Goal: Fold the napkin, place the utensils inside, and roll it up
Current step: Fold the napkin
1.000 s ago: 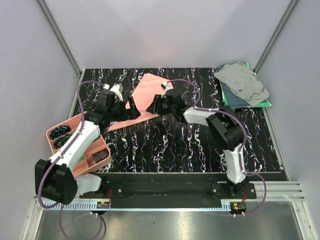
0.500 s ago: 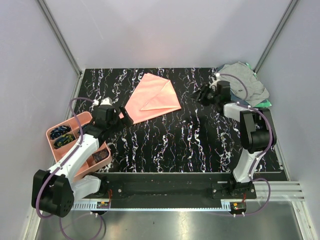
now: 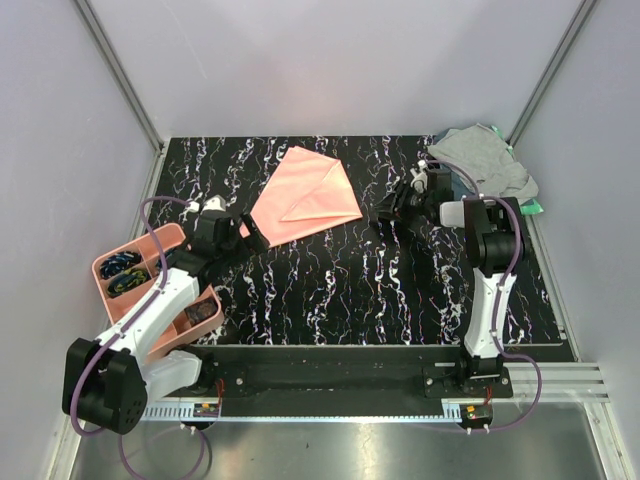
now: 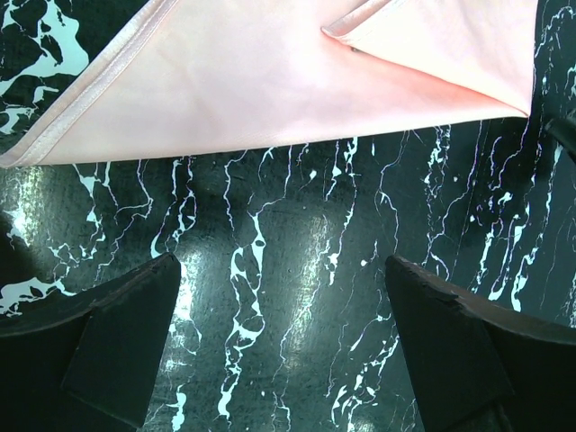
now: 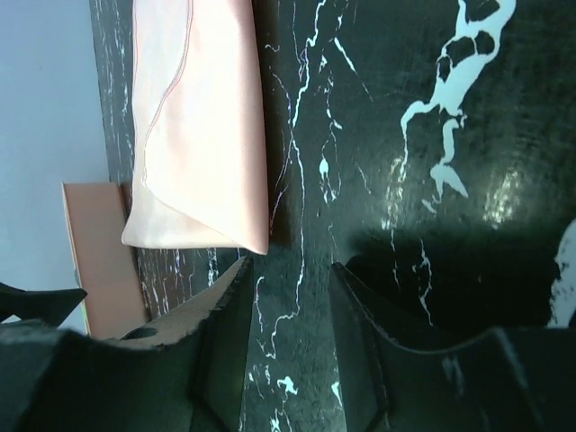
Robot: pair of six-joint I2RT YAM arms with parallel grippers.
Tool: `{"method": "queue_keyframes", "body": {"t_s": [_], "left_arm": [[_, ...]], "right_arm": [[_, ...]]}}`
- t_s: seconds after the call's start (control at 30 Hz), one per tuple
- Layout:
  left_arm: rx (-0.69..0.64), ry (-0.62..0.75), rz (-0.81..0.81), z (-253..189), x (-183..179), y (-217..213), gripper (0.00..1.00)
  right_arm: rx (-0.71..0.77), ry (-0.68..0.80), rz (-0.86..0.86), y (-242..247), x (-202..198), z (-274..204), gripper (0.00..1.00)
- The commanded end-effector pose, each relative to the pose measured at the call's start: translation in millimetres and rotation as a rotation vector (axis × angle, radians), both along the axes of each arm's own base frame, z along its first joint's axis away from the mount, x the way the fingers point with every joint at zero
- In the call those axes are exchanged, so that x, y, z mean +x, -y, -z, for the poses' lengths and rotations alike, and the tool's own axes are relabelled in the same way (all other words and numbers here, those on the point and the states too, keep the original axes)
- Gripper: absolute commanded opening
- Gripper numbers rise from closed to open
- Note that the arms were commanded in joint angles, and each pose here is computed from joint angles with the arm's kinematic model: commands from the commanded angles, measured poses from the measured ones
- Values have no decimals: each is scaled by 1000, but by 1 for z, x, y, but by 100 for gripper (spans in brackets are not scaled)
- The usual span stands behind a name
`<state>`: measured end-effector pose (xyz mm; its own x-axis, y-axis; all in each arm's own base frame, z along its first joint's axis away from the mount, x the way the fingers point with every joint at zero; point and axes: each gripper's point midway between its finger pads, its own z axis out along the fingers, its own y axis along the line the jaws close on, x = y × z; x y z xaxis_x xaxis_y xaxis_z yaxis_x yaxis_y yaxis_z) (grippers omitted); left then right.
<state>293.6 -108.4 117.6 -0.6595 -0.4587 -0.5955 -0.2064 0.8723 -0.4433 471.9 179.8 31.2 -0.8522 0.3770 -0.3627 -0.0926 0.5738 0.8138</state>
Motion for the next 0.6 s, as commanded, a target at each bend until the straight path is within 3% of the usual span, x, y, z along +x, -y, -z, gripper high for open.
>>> {"method": "queue_keyframes", "body": {"t_s": [0.0, 0.4, 0.57], "left_arm": [[-14, 82, 13, -25, 14, 5, 99], [-16, 102, 28, -32, 20, 8, 99], [-17, 102, 31, -32, 19, 8, 99]], "right_arm": [[48, 5, -60, -19, 3, 0, 47], [48, -42, -90, -44, 6, 25, 45], [28, -46, -80, -45, 7, 29, 39]]}}
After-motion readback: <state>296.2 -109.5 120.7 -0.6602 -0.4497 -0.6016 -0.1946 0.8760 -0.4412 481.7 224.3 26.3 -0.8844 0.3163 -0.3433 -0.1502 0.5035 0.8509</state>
